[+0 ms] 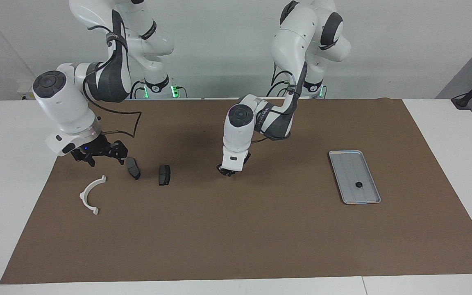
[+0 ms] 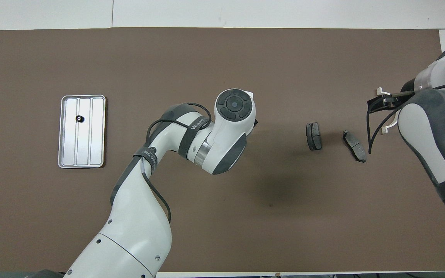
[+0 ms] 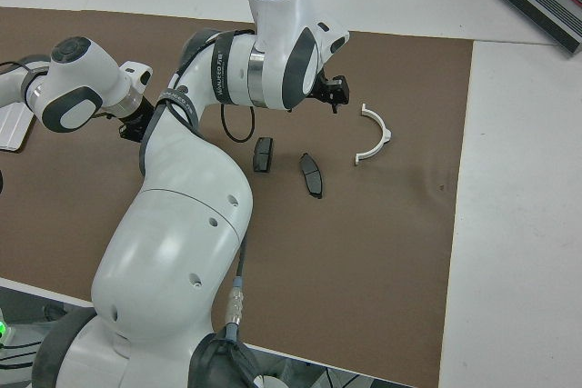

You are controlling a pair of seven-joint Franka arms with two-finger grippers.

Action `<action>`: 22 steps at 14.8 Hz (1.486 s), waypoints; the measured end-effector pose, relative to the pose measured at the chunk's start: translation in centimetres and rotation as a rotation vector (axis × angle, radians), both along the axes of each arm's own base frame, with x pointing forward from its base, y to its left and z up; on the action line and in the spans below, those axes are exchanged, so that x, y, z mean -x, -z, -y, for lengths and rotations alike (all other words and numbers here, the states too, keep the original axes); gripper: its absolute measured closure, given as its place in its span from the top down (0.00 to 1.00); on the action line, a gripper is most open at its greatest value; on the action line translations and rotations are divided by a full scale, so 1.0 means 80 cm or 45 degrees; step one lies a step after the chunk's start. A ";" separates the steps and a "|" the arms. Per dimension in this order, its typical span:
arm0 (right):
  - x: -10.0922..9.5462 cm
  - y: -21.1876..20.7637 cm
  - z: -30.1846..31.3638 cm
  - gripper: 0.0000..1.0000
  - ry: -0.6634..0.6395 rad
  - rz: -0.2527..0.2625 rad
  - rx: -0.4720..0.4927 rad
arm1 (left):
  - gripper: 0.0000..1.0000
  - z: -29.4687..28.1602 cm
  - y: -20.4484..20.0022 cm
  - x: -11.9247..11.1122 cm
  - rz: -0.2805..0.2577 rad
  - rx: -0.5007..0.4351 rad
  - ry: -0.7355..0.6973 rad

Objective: Place bearing gear from tray to pile
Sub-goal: 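Carry the bearing with the left gripper to the table center, release, then grasp the center bearing with the right gripper while the left gripper returns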

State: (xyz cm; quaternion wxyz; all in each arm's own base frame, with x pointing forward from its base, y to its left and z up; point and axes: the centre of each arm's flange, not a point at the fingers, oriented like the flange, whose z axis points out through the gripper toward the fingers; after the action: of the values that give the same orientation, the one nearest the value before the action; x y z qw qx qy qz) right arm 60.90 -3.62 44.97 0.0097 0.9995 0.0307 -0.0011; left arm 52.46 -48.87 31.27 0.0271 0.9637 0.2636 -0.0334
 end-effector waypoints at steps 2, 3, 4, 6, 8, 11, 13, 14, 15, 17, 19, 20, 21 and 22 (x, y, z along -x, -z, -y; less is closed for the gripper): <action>0.000 0.000 0.000 1.00 0.000 0.002 0.000 | 0.35 0.005 0.004 0.005 0.001 -0.001 -0.005; -0.001 0.000 0.000 1.00 0.000 0.006 0.000 | 0.35 0.005 0.007 0.005 0.001 -0.001 -0.007; -0.001 0.000 0.000 1.00 -0.001 0.007 0.000 | 0.35 0.005 0.011 0.005 0.002 -0.002 -0.008; -0.001 0.002 0.000 1.00 -0.001 0.014 0.001 | 0.35 0.003 0.016 0.005 0.002 -0.003 -0.010; -0.001 0.004 0.000 1.00 -0.001 0.016 0.001 | 0.35 0.002 0.019 0.006 -0.002 -0.008 -0.012; 0.000 0.005 0.000 1.00 -0.002 0.016 0.001 | 0.35 0.001 0.021 0.006 -0.004 -0.010 -0.018; 0.000 0.005 0.000 1.00 -0.003 0.015 0.001 | 0.50 0.000 0.022 0.006 -0.006 -0.013 -0.027; 0.000 0.005 0.000 1.00 -0.004 0.016 0.001 | 0.60 -0.001 0.023 0.006 -0.010 -0.018 -0.030; 0.000 0.005 0.000 1.00 -0.004 0.016 0.001 | 0.73 -0.003 0.024 0.006 -0.020 -0.029 -0.034; -0.001 0.004 0.000 1.00 -0.005 0.022 0.001 | 0.94 -0.015 0.021 -0.001 -0.035 -0.056 -0.055; -0.003 0.003 -0.003 1.00 -0.011 0.036 0.001 | 1.00 -0.048 -0.002 -0.029 -0.004 -0.074 -0.114; -0.004 0.003 -0.006 1.00 -0.015 0.040 0.001 | 1.00 -0.071 -0.020 -0.043 0.005 -0.083 -0.136; -0.006 0.003 -0.008 1.00 -0.019 0.045 0.001 | 1.00 -0.099 -0.039 -0.057 0.003 -0.087 -0.137; -0.009 0.004 -0.013 1.00 -0.024 0.050 0.000 | 1.00 -0.131 -0.054 -0.068 -0.014 -0.094 -0.119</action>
State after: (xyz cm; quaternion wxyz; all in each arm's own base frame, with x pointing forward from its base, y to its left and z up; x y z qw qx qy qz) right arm 61.65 -2.56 44.67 0.0101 0.9990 0.0401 0.0187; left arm 57.92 -38.42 35.60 -0.0086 0.9504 0.3096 -0.0278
